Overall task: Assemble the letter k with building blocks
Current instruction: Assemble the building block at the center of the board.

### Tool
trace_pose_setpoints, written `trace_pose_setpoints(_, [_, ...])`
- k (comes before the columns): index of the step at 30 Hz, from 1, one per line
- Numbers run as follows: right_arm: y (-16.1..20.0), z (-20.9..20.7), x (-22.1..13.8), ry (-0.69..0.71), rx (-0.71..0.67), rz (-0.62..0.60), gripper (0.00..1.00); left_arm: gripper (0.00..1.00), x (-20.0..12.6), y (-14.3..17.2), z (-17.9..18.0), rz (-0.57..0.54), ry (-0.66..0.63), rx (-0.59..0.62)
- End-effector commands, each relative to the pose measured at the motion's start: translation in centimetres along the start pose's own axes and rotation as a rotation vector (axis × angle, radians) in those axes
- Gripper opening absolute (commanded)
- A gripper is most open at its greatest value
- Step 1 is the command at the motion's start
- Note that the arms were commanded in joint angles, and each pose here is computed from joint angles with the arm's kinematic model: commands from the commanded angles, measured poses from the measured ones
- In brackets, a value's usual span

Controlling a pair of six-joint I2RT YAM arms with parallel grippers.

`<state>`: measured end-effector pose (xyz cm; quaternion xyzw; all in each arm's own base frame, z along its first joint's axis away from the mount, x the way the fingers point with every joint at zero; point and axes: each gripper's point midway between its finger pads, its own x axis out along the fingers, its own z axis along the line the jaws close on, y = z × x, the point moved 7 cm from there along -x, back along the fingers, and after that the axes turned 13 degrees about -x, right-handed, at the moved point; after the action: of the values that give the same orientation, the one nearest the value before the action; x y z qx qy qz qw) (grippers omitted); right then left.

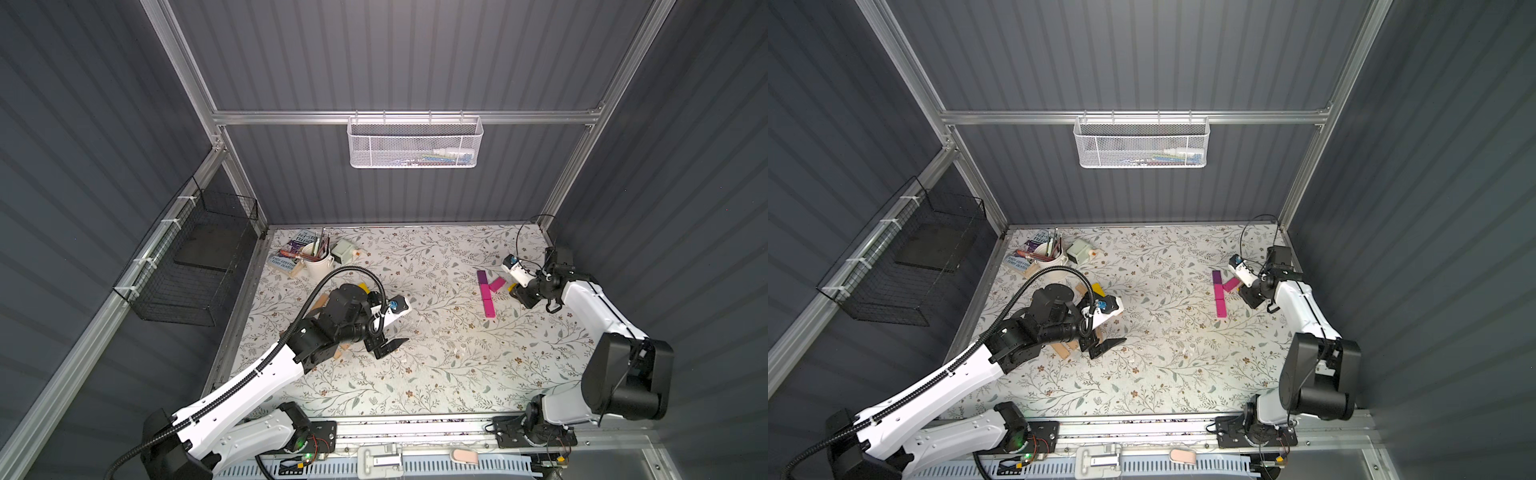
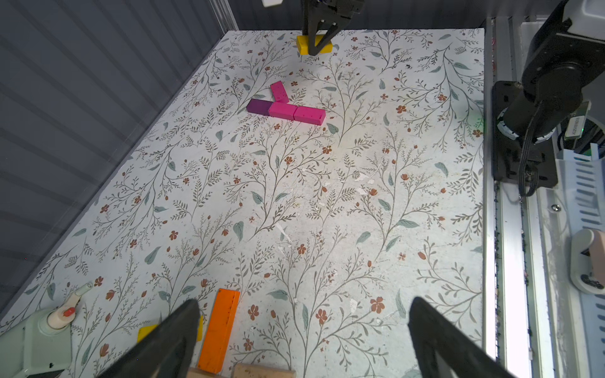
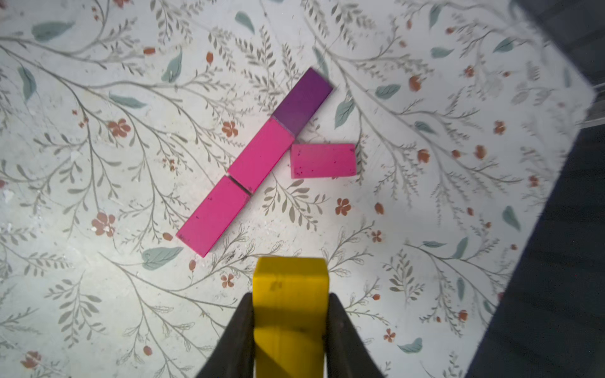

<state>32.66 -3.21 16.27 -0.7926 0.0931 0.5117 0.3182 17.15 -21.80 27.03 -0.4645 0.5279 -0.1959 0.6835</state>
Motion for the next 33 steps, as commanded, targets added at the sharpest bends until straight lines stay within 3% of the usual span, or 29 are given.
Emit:
trace_pose_setpoints(1, [0.4, 0.7, 1.7, -0.117, -0.071, 0.002, 0.25, 1.00, -0.1, 0.6, -0.3, 0.021, 0.026, -0.020])
trace_pose_setpoints(8, [1.5, -0.1, 5.1, -0.191, -0.046, 0.076, 0.25, 1.00, 0.4, 1.1, -0.1, 0.046, 0.011, -0.020])
trace_pose_setpoints(19, [2.2, -0.3, 7.1, -0.219, -0.036, 0.103, 0.28, 1.00, 1.0, 1.6, 0.1, 0.074, 0.001, -0.017])
trace_pose_setpoints(23, [2.2, -0.1, 7.3, -0.241, -0.043, 0.103, 0.39, 1.00, 1.1, 1.7, 0.1, 0.080, 0.005, -0.020])
trace_pose_setpoints(33, [2.4, 0.1, 4.7, -0.208, -0.054, 0.085, 0.49, 1.00, 0.9, 1.7, 0.1, 0.072, -0.004, -0.017])
